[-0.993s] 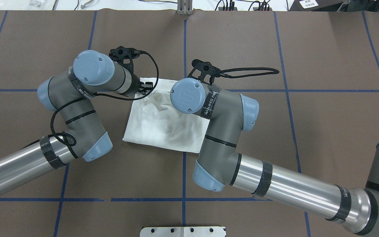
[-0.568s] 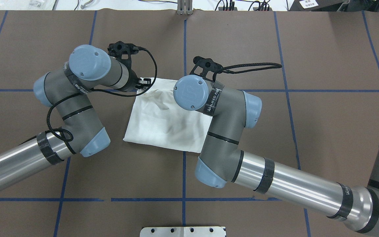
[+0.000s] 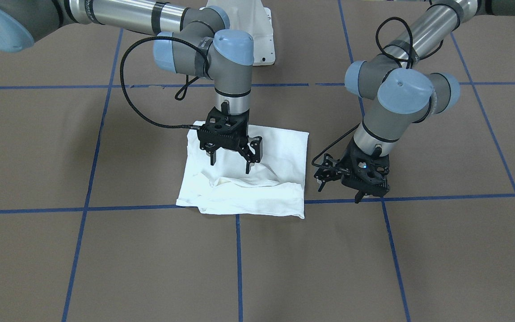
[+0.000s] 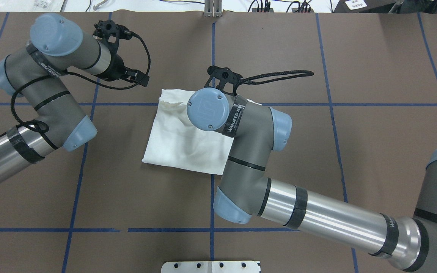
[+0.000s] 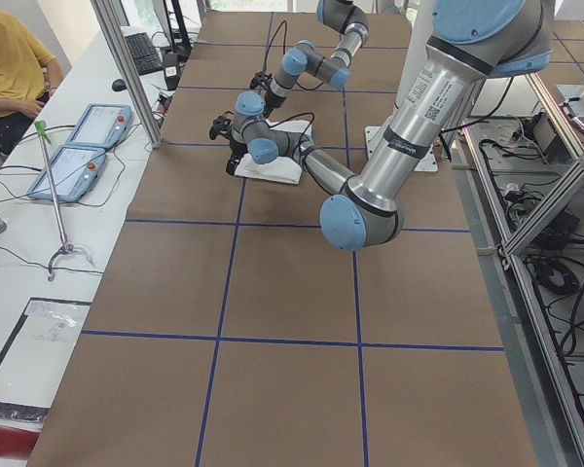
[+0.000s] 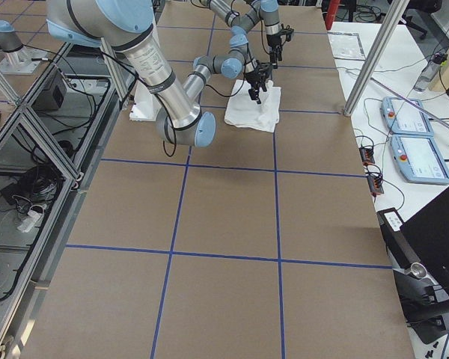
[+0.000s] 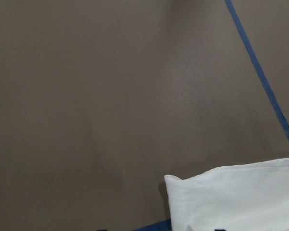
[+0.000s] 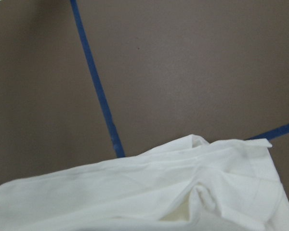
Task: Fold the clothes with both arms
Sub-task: 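Fold the near edge over onto the far edge with both grippers and release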
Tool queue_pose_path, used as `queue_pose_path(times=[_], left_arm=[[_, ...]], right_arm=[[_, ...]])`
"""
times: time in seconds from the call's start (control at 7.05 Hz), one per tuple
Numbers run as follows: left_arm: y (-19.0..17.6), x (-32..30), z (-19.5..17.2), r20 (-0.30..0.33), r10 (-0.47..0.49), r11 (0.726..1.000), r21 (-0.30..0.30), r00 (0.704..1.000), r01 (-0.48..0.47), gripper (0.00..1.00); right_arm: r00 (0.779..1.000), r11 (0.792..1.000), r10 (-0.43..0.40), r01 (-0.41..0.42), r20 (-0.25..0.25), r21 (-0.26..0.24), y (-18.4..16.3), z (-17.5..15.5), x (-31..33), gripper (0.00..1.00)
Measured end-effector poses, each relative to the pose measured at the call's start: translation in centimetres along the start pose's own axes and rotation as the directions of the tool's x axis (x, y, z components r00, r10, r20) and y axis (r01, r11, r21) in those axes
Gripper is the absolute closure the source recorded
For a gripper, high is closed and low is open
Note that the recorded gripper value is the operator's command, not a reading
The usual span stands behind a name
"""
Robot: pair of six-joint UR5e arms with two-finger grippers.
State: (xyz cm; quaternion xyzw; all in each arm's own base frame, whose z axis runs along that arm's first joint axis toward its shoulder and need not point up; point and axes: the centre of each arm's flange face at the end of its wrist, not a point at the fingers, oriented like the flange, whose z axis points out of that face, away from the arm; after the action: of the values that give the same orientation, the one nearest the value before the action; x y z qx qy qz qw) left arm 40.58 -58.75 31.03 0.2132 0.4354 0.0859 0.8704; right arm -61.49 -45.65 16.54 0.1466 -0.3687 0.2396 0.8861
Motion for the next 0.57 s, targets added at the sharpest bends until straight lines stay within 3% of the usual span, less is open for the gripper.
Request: queue_pose_path(times=[0.28, 0.57], left_arm=[[0.0, -0.4, -0.1, 0.0, 0.002, 1.0, -0.001, 1.0, -0.002, 0.0], [0.0, -0.4, -0.2, -0.001, -0.005, 1.0, 0.0, 1.0, 0.005, 0.0]], right_arm=[[0.999, 0.999, -0.037, 0.037, -0.026, -0.015, 3.5, 1.7, 0.3, 0.0], [0.996, 0.998, -0.056, 0.058, -0.073, 0.024, 3.0, 4.2, 1.0, 0.0]])
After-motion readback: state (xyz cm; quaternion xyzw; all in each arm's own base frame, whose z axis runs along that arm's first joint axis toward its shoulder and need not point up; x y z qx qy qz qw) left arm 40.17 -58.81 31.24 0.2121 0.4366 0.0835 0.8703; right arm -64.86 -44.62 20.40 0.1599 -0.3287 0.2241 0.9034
